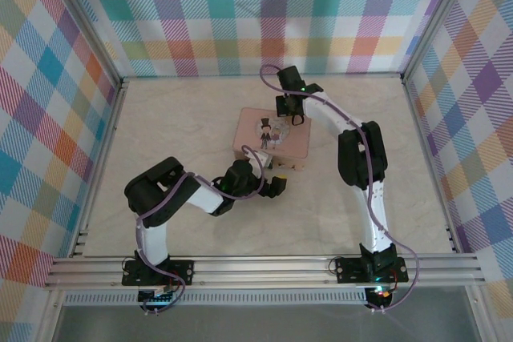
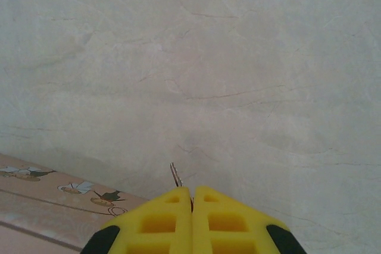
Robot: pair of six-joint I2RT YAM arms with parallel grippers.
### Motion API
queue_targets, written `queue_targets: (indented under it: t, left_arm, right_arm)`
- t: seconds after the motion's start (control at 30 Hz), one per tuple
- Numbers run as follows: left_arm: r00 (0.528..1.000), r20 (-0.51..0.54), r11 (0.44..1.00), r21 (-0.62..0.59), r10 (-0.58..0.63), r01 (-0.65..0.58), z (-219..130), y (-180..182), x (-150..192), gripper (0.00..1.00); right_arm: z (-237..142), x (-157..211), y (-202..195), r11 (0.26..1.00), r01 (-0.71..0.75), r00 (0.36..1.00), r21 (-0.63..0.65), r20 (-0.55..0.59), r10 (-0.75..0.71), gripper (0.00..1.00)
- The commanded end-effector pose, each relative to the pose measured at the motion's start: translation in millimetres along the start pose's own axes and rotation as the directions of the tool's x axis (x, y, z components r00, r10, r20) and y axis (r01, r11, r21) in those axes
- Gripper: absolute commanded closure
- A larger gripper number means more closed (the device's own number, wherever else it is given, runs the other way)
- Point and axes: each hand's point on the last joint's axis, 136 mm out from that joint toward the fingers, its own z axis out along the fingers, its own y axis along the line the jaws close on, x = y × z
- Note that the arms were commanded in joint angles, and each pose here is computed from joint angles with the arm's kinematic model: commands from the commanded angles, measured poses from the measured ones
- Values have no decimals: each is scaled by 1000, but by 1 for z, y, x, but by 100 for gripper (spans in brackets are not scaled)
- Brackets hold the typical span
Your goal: Unlock the padlock with the key
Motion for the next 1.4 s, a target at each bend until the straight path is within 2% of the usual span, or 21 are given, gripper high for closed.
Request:
queue_targets:
  t: [0.0, 0.13, 0.37, 0.57, 0.73, 0.83, 0.97, 1.07, 1.27, 1.37]
  left_arm:
    - [994, 89, 994, 90, 57, -65, 8, -25, -25, 1]
    - [993, 101, 985, 155, 62, -77, 9, -37, -30, 4]
    - [987, 145, 978, 189, 61, -88, 12, -45, -41, 10]
    - [981, 166, 993, 48, 96, -105, 17, -35, -43, 6]
    - [971, 197, 988, -103, 132, -113, 5, -13, -46, 4]
    - [970, 175, 979, -137, 171, -149, -4, -1, -46, 4]
    - [972, 175, 978, -163, 157, -129, -15, 20, -52, 3]
    - [975, 179, 987, -117, 133, -113, -21, 19, -55, 2]
    - [986, 153, 993, 86, 64, -78, -33, -14, -48, 1]
    - [991, 130, 989, 138, 31, -49, -42, -20, -43, 2]
  right_arm:
    - [9, 25, 18, 998, 45, 996, -49, -80, -49, 100]
    - [14, 38, 21, 997, 53, 992, -55, -111, -59, 100]
    - [17, 56, 21, 997, 50, 986, -56, -155, -58, 100]
    - [13, 59, 21, 998, 39, 985, -58, -168, -48, 100]
    - [1, 48, 19, 997, 56, 986, -54, -151, -63, 100]
    - [-7, 45, 20, 996, 51, 987, -67, -147, -61, 100]
    - [-14, 48, 20, 997, 30, 987, -74, -154, -41, 100]
    - [-18, 47, 20, 997, 20, 989, -78, -146, -31, 100]
    - [-22, 37, 20, 997, 24, 992, -70, -125, -32, 100]
    - [-22, 33, 20, 997, 29, 992, -69, -120, -37, 100]
